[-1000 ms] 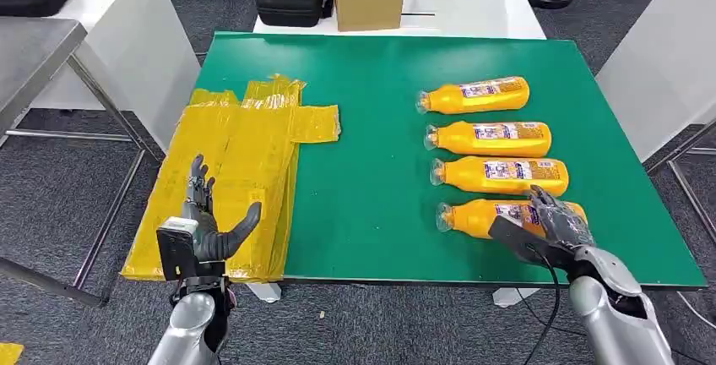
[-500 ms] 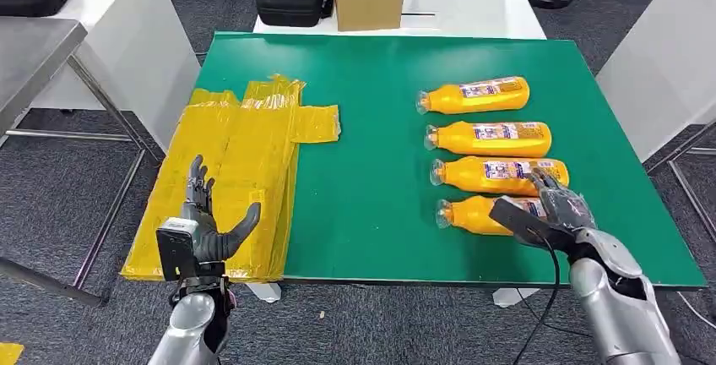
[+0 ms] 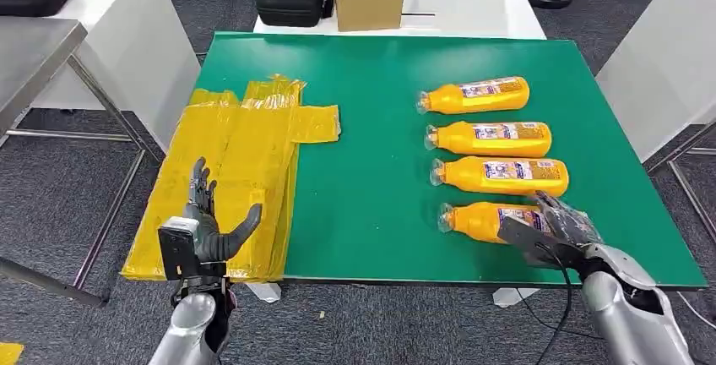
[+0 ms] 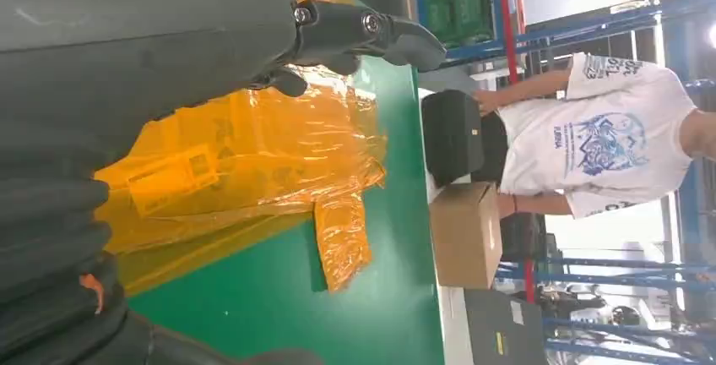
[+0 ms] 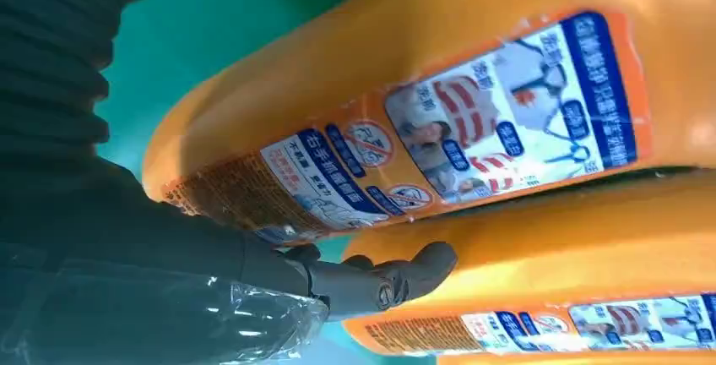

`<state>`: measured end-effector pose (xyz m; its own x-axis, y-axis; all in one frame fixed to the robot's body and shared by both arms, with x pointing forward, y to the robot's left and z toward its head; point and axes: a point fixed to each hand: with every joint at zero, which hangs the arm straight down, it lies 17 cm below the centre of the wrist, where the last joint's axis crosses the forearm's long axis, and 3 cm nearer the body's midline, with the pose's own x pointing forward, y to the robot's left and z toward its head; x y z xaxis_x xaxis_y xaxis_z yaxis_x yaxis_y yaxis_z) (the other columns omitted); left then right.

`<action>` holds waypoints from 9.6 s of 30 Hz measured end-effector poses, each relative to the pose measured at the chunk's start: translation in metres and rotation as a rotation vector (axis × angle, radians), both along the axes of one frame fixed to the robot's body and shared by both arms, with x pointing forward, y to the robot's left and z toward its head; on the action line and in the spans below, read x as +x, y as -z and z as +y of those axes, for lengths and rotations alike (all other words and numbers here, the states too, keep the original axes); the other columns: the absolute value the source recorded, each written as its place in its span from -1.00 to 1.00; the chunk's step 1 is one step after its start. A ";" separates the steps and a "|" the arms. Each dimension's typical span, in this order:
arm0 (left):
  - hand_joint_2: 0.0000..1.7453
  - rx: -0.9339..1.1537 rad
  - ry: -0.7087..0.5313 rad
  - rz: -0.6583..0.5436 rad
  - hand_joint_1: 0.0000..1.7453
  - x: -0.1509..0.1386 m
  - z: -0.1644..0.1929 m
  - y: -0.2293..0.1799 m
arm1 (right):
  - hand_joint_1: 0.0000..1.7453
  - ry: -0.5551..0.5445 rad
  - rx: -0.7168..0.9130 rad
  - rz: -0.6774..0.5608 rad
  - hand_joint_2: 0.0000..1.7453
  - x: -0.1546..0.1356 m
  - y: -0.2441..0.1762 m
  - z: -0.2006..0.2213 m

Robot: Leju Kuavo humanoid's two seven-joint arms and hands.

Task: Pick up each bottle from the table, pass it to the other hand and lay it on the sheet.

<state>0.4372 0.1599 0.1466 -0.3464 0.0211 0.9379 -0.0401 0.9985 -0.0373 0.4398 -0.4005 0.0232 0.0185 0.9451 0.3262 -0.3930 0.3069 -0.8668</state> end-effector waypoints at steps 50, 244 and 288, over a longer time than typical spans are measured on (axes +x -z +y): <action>1.00 -0.174 0.121 0.097 -1.00 0.008 -0.018 0.010 | 1.00 -0.205 0.552 -0.638 1.00 0.019 -0.141 0.209; 1.00 0.412 -0.059 -0.293 1.00 0.034 0.001 -0.122 | -1.00 -0.196 1.215 -0.719 -1.00 0.029 -0.224 0.284; 1.00 1.633 -0.166 -0.079 1.00 0.041 -0.019 0.039 | -1.00 -0.133 1.153 -0.738 -1.00 0.019 -0.202 0.227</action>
<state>0.4782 0.1411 0.1075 -0.2889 -0.9531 -0.0902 -0.1932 -0.0342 0.9806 0.4593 -0.1736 0.2251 -0.5687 0.1158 0.8144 -0.0393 0.9851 -0.1676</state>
